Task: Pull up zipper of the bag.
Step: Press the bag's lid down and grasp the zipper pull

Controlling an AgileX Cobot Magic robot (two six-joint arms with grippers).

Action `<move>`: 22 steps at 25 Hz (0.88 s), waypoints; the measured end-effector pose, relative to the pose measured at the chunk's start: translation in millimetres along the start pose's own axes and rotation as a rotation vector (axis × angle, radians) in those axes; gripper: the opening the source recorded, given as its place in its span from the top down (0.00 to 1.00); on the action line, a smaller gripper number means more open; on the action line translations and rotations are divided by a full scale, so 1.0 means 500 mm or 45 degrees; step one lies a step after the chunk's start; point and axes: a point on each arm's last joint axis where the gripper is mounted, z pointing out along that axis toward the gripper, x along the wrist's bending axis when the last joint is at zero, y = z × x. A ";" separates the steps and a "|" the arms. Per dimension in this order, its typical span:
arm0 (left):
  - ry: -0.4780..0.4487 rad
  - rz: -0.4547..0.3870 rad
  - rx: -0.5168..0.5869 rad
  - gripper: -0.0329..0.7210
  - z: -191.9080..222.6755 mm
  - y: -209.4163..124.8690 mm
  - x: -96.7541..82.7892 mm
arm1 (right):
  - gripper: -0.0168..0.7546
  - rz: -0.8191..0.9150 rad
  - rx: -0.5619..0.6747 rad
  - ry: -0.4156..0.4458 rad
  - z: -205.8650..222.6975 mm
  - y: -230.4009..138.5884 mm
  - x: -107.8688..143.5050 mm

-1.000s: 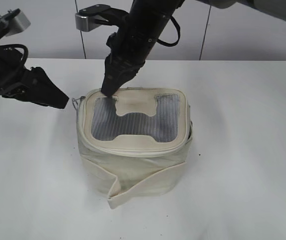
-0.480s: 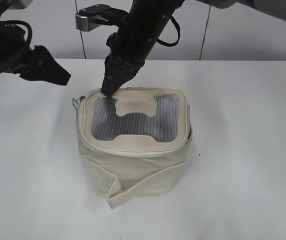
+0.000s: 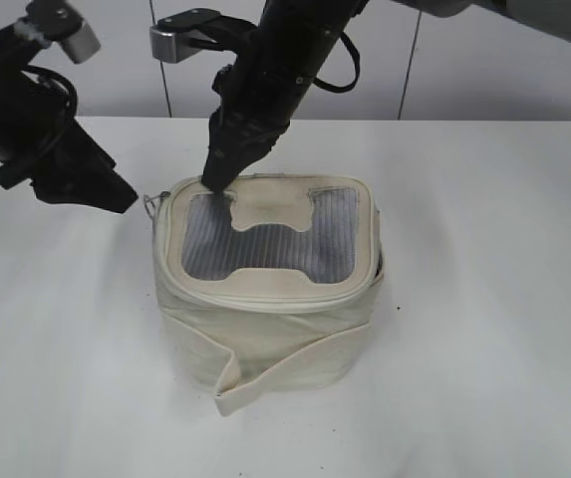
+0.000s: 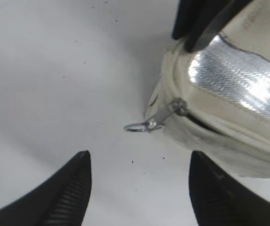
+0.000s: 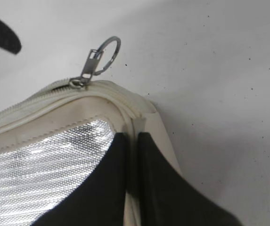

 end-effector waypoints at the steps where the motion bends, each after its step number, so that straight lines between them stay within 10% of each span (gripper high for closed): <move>1: -0.006 0.022 -0.001 0.30 0.003 0.004 -0.006 | 0.93 0.000 0.000 0.000 0.000 0.000 0.000; 17: -0.036 0.140 0.049 0.31 0.075 0.017 -0.025 | 0.93 0.001 0.001 -0.001 0.000 0.000 0.000; 22: -0.042 0.163 0.052 0.61 0.079 0.021 -0.033 | 0.93 -0.001 0.004 -0.004 0.000 -0.001 -0.001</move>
